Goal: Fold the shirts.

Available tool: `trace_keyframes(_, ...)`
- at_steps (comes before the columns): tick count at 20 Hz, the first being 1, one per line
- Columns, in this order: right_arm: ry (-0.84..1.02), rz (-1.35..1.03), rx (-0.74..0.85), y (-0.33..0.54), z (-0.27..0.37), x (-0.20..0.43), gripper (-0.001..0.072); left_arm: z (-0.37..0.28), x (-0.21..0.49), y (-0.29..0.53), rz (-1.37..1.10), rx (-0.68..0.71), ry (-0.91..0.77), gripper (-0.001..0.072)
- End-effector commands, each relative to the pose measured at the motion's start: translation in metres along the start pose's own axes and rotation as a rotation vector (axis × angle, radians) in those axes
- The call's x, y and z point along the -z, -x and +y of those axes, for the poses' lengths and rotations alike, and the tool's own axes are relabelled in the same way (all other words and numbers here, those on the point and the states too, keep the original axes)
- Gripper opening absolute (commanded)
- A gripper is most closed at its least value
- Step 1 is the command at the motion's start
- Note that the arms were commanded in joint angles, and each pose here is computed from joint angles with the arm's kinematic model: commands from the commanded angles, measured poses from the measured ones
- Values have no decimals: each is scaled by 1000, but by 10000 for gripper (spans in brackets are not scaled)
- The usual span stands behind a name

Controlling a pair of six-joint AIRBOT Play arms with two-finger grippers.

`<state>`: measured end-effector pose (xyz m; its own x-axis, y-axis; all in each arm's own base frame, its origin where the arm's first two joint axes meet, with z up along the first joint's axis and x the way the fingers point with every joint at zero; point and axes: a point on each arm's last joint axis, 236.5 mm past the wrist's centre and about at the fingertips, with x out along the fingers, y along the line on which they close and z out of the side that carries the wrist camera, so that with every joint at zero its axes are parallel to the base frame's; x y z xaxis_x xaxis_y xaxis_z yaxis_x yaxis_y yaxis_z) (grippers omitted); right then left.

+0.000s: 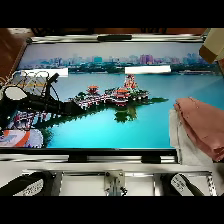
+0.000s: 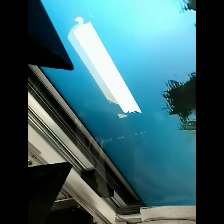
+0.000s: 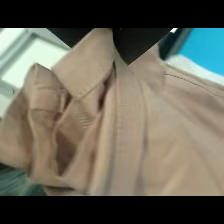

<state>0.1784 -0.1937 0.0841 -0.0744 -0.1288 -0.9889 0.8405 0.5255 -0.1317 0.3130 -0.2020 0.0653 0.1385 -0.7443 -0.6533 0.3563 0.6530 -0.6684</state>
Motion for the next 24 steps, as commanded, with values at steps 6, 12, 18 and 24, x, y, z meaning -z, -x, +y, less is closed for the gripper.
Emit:
trace_keyframes(6, 96, 209, 145, -31, -41, 73, 60, -2, 1, -1, 5, 3, -50, 694)
trace_keyframes(12, 306, 25, 218, 4, -60, 28, 676, 7, 2, 1, 20, -44, -70, 348)
trace_keyframes(18, 541, -634, -342, 140, 151, -26, 638, 100, -32, 118, 129, -896, -177, 312)
trace_keyframes(24, 1084, -292, -236, 56, 274, 127, 661, 62, -6, 79, 202, -773, -100, 702)
